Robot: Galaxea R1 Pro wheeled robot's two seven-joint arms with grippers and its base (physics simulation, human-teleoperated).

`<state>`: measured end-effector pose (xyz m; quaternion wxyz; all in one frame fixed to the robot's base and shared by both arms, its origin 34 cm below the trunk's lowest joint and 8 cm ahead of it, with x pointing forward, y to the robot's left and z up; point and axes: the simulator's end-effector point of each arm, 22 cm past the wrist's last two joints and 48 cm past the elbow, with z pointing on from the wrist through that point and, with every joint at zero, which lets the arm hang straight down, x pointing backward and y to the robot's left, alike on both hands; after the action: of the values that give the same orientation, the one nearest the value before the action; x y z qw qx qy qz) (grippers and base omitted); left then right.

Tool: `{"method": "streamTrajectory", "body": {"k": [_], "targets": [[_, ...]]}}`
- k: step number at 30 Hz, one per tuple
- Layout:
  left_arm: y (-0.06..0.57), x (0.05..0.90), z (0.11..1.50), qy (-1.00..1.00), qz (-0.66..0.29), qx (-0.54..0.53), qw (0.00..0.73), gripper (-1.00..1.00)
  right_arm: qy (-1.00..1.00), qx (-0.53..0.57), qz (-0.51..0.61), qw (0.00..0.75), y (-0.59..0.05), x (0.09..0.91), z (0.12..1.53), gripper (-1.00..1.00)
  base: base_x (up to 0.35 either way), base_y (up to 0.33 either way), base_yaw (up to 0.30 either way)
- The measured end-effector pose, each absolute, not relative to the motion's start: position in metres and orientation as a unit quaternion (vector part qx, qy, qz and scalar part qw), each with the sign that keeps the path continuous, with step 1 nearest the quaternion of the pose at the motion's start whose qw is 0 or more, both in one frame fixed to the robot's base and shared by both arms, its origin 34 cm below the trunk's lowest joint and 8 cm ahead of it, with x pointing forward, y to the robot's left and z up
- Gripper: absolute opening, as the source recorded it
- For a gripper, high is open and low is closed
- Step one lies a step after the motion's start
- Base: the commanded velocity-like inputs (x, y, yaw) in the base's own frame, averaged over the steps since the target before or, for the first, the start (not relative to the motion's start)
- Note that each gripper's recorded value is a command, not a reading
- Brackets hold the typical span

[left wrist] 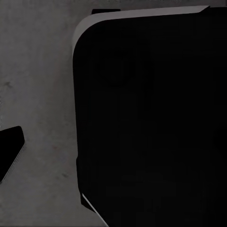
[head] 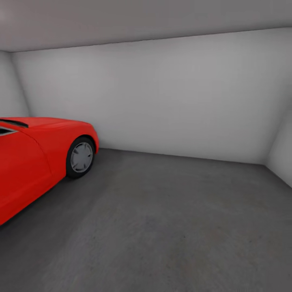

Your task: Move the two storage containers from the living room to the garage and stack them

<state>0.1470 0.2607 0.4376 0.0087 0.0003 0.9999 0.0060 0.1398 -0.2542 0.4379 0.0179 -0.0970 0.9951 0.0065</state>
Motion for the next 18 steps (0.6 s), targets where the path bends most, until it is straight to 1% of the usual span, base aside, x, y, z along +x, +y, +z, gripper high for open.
{"method": "streamTrajectory", "body": {"k": [18], "targets": [[0.2607, 0.1470, 0.4376, 1.000, 0.006, 0.000, 0.009, 1.00, 0.995, -0.096, 0.006, 0.018, -0.2546, 0.1397, 0.4379, 1.00, 0.000, 0.000, -0.290]]}}
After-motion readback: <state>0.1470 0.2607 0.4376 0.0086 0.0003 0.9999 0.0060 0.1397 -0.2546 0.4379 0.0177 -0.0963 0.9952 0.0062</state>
